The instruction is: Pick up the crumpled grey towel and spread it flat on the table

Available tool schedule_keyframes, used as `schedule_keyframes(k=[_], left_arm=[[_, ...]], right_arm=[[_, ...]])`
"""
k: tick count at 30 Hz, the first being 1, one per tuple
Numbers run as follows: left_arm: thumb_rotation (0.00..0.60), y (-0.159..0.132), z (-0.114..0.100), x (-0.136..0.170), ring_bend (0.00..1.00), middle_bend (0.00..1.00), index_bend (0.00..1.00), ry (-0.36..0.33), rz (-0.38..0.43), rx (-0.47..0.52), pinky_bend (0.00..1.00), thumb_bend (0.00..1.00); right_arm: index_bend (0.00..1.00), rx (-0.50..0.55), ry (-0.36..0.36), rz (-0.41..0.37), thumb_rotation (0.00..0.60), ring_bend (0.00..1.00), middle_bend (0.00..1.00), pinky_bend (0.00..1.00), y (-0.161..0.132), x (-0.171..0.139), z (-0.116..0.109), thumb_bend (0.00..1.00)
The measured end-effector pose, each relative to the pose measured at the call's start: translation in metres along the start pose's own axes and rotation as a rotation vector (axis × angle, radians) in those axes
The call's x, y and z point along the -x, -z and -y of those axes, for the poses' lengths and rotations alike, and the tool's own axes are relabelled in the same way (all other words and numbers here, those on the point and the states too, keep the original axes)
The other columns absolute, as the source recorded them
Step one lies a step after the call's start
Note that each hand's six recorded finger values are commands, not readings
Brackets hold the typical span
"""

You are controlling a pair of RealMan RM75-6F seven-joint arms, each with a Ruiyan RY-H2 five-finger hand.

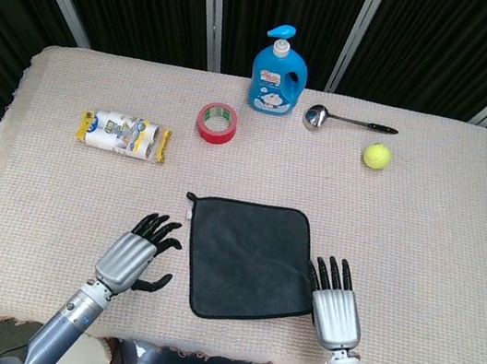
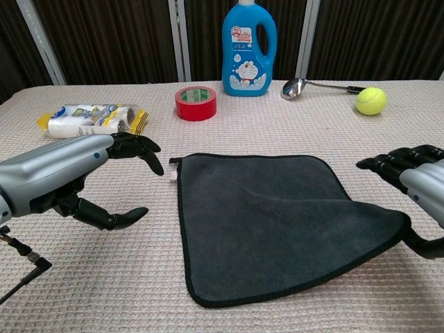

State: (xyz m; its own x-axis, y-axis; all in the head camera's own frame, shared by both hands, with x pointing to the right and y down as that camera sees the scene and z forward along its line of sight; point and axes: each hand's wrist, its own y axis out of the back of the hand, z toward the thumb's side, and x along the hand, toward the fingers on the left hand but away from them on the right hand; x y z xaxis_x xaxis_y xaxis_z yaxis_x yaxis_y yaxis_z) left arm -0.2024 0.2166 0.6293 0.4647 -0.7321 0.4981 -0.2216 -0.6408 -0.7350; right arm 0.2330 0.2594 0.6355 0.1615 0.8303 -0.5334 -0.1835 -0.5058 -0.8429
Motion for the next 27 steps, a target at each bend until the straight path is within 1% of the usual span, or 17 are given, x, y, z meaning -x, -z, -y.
schedule_keyframes(k=[2, 6, 12, 15, 17, 20, 21, 22, 26, 27], left_arm=[[0.6, 0.002, 0.0, 0.001, 0.0, 0.06, 0.12, 0.006, -0.001, -0.001, 0.02, 0.27], [0.6, 0.004, -0.002, 0.003, 0.0, 0.04, 0.07, 0.014, -0.001, -0.005, 0.01, 0.26], [0.6, 0.01, -0.006, 0.006, 0.0, 0.02, 0.01, 0.031, -0.007, -0.005, 0.01, 0.23], [0.6, 0.014, -0.007, 0.008, 0.0, 0.01, 0.0, 0.049, -0.013, -0.003, 0.01, 0.2], [0.6, 0.016, -0.007, 0.01, 0.0, 0.01, 0.0, 0.063, -0.015, -0.001, 0.01, 0.17], [0.6, 0.018, -0.008, 0.011, 0.0, 0.0, 0.0, 0.081, -0.01, -0.004, 0.01, 0.16], [0.6, 0.017, -0.009, 0.012, 0.0, 0.0, 0.0, 0.086, -0.005, -0.005, 0.01, 0.17], [0.6, 0.016, -0.009, 0.012, 0.0, 0.0, 0.0, 0.094, 0.004, -0.006, 0.01, 0.21], [0.6, 0.01, -0.009, 0.014, 0.0, 0.0, 0.0, 0.13, 0.045, -0.009, 0.01, 0.45], [0.6, 0.009, -0.009, 0.014, 0.0, 0.0, 0.0, 0.143, 0.057, -0.013, 0.01, 0.48]], right_arm=[[0.0, -0.016, -0.011, 0.005, 0.6, 0.0, 0.0, 0.0, 0.001, -0.001, 0.001, 0.56], [0.0, -0.046, -0.033, 0.021, 0.6, 0.0, 0.0, 0.0, 0.003, -0.002, 0.0, 0.54], [0.0, -0.069, -0.043, 0.043, 0.6, 0.0, 0.0, 0.0, 0.008, -0.003, -0.002, 0.5], [0.0, -0.083, -0.039, 0.055, 0.6, 0.0, 0.0, 0.0, 0.012, -0.003, -0.003, 0.49], [0.0, -0.073, -0.037, 0.068, 0.6, 0.0, 0.0, 0.0, 0.014, -0.003, -0.004, 0.49], [0.0, -0.046, -0.03, 0.082, 0.6, 0.0, 0.0, 0.0, 0.018, -0.003, -0.007, 0.49], [0.0, -0.037, -0.025, 0.086, 0.6, 0.0, 0.0, 0.0, 0.019, -0.003, -0.009, 0.49], [0.0, -0.023, -0.017, 0.091, 0.6, 0.0, 0.0, 0.0, 0.021, -0.004, -0.01, 0.49], [0.0, 0.033, 0.005, 0.107, 0.6, 0.0, 0.0, 0.0, 0.027, -0.006, -0.016, 0.49], [0.0, 0.049, 0.01, 0.111, 0.6, 0.0, 0.0, 0.0, 0.028, -0.006, -0.017, 0.49]])
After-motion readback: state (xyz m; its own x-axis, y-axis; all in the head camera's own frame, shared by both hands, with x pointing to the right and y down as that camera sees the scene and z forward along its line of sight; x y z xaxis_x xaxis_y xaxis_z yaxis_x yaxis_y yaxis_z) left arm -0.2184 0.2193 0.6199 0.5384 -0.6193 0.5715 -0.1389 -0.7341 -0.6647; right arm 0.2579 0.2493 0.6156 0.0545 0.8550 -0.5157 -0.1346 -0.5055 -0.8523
